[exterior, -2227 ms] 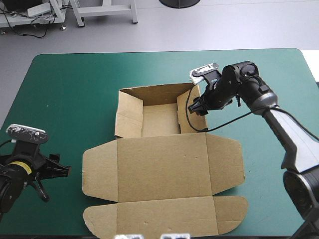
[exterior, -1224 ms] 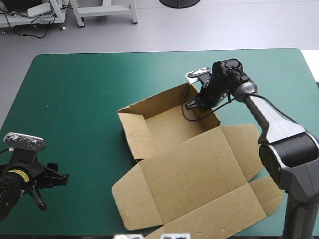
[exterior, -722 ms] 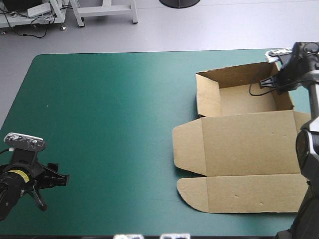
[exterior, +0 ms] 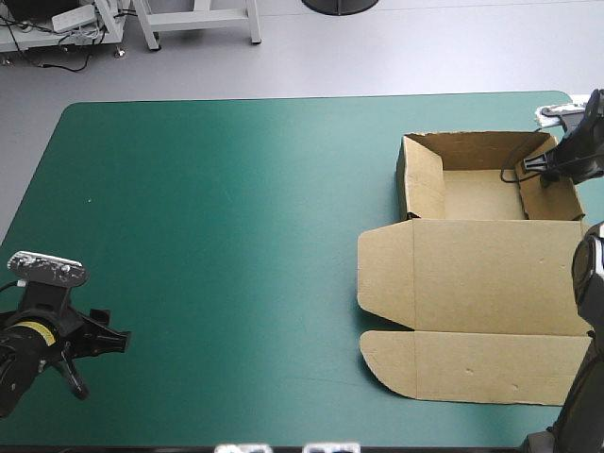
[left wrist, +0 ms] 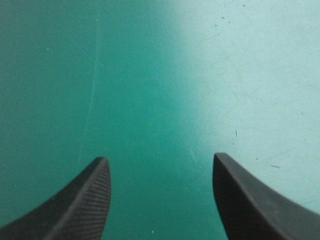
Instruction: Fold the box
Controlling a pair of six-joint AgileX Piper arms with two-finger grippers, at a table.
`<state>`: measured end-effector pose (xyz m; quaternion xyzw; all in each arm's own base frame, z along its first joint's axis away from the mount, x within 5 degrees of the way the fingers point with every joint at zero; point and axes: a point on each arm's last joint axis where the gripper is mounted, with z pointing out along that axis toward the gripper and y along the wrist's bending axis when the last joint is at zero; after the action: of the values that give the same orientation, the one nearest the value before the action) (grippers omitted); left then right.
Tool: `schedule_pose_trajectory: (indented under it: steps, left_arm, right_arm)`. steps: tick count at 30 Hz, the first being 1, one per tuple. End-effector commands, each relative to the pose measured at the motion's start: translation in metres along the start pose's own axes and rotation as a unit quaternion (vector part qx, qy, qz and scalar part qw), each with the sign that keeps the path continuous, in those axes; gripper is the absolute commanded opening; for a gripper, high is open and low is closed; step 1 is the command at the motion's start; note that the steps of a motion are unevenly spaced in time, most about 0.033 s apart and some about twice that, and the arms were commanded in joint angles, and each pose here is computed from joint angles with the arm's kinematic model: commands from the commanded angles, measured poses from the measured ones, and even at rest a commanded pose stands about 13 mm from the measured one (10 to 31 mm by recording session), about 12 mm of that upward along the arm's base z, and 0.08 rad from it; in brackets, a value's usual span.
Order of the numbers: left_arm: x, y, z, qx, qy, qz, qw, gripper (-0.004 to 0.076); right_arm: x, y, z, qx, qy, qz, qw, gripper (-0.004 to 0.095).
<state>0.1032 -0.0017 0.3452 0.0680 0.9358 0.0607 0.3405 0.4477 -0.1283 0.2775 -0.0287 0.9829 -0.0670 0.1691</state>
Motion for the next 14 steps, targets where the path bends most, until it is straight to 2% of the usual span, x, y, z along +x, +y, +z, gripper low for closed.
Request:
schedule_pose_trajectory:
  steps: [1, 9, 14]
  left_arm:
    - [-0.009, 0.003, -0.005, -0.009, -0.032, 0.002, 0.999, 0.0426]
    - [-0.009, 0.003, -0.005, -0.013, -0.033, 0.004, 0.999, 0.0426]
    - [-0.009, 0.003, -0.005, -0.013, -0.034, 0.004, 0.999, 0.0426]
  right_arm:
    - [-0.01, -0.009, -0.066, 0.033, -0.09, 0.014, 0.995, 0.0647]
    - [0.0, 0.015, -0.164, -0.051, -0.199, 0.004, 0.979, 0.0597]
    - [0.022, 0.036, -0.229, -0.061, -0.264, -0.011, 0.962, 0.0597]
